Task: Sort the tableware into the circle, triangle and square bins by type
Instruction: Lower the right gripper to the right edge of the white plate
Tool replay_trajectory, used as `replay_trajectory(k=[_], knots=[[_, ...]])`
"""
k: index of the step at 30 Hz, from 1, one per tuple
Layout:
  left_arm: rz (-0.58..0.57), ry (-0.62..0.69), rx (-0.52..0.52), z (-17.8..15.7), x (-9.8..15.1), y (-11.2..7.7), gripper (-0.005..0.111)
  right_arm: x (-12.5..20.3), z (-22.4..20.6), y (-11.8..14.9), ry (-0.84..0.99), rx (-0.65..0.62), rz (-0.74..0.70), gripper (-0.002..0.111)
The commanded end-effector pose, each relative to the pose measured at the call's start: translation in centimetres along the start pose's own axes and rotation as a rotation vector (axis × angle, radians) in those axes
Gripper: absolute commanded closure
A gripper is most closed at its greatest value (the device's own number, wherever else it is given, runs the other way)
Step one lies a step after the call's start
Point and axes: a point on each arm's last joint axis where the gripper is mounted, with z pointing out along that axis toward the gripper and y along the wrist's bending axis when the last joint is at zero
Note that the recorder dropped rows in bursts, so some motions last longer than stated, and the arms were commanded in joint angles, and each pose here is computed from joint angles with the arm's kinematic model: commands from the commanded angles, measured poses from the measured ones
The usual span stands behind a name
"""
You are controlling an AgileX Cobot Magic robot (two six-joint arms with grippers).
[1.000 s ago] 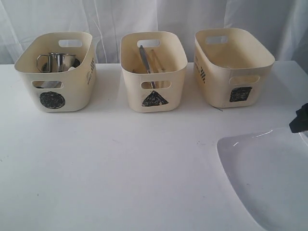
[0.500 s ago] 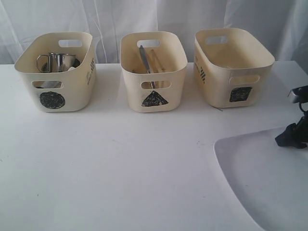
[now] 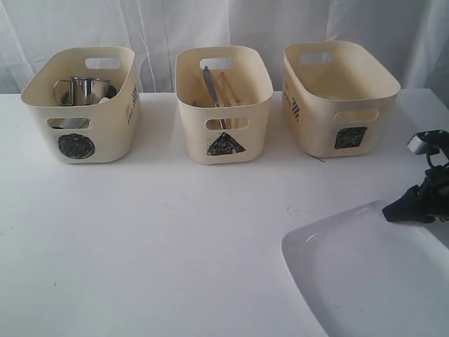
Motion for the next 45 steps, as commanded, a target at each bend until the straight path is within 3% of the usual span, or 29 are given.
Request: replay_trajectory(k=[1, 6, 11, 14, 17, 19, 21, 23, 24, 35, 40, 45], knots=[[-0.002, 0.003, -0.003, 0.0, 0.2, 0.0, 0.107, 0.0, -0.1, -0.5, -0.003, 0.066, -0.007, 0.075], [-0.002, 0.003, -0.003, 0.0, 0.2, 0.0, 0.107, -0.2, 0.1, -0.6, -0.030, 0.059, 0.005, 0.074], [-0.002, 0.003, -0.003, 0.0, 0.2, 0.0, 0.107, 0.7, 1.5, -0.2, -0.021, -0.063, -0.188, 0.059], [-0.002, 0.003, -0.003, 0.0, 0.2, 0.0, 0.107, 1.7, 2.8, -0.5, -0.002, -0.102, -0.174, 0.052], [-0.002, 0.003, -0.003, 0.0, 0.2, 0.0, 0.107, 2.5, 3.8, -0.8, 0.017, -0.124, -0.156, 0.054], [-0.002, 0.003, -0.003, 0.0, 0.2, 0.0, 0.107, 2.8, 4.2, -0.8, 0.021, -0.140, -0.166, 0.062], [-0.002, 0.003, -0.003, 0.0, 0.2, 0.0, 0.107, 3.0, 4.4, -0.8, 0.022, -0.154, -0.161, 0.079], [-0.002, 0.003, -0.003, 0.0, 0.2, 0.0, 0.107, 3.0, 4.4, -0.7, 0.028, -0.158, -0.167, 0.102], [-0.002, 0.003, -0.003, 0.0, 0.2, 0.0, 0.107, 3.0, 4.4, -0.7, 0.028, -0.160, -0.167, 0.108], [-0.002, 0.003, -0.003, 0.0, 0.2, 0.0, 0.107, 2.1, 3.1, -0.3, 0.016, -0.148, -0.205, 0.108], [-0.002, 0.003, -0.003, 0.0, 0.2, 0.0, 0.107, 1.8, 2.3, 0.2, 0.044, -0.156, -0.155, 0.108], [-0.002, 0.003, -0.003, 0.0, 0.2, 0.0, 0.107, 3.2, 2.2, 0.0, 0.193, -0.156, -0.225, 0.086]])
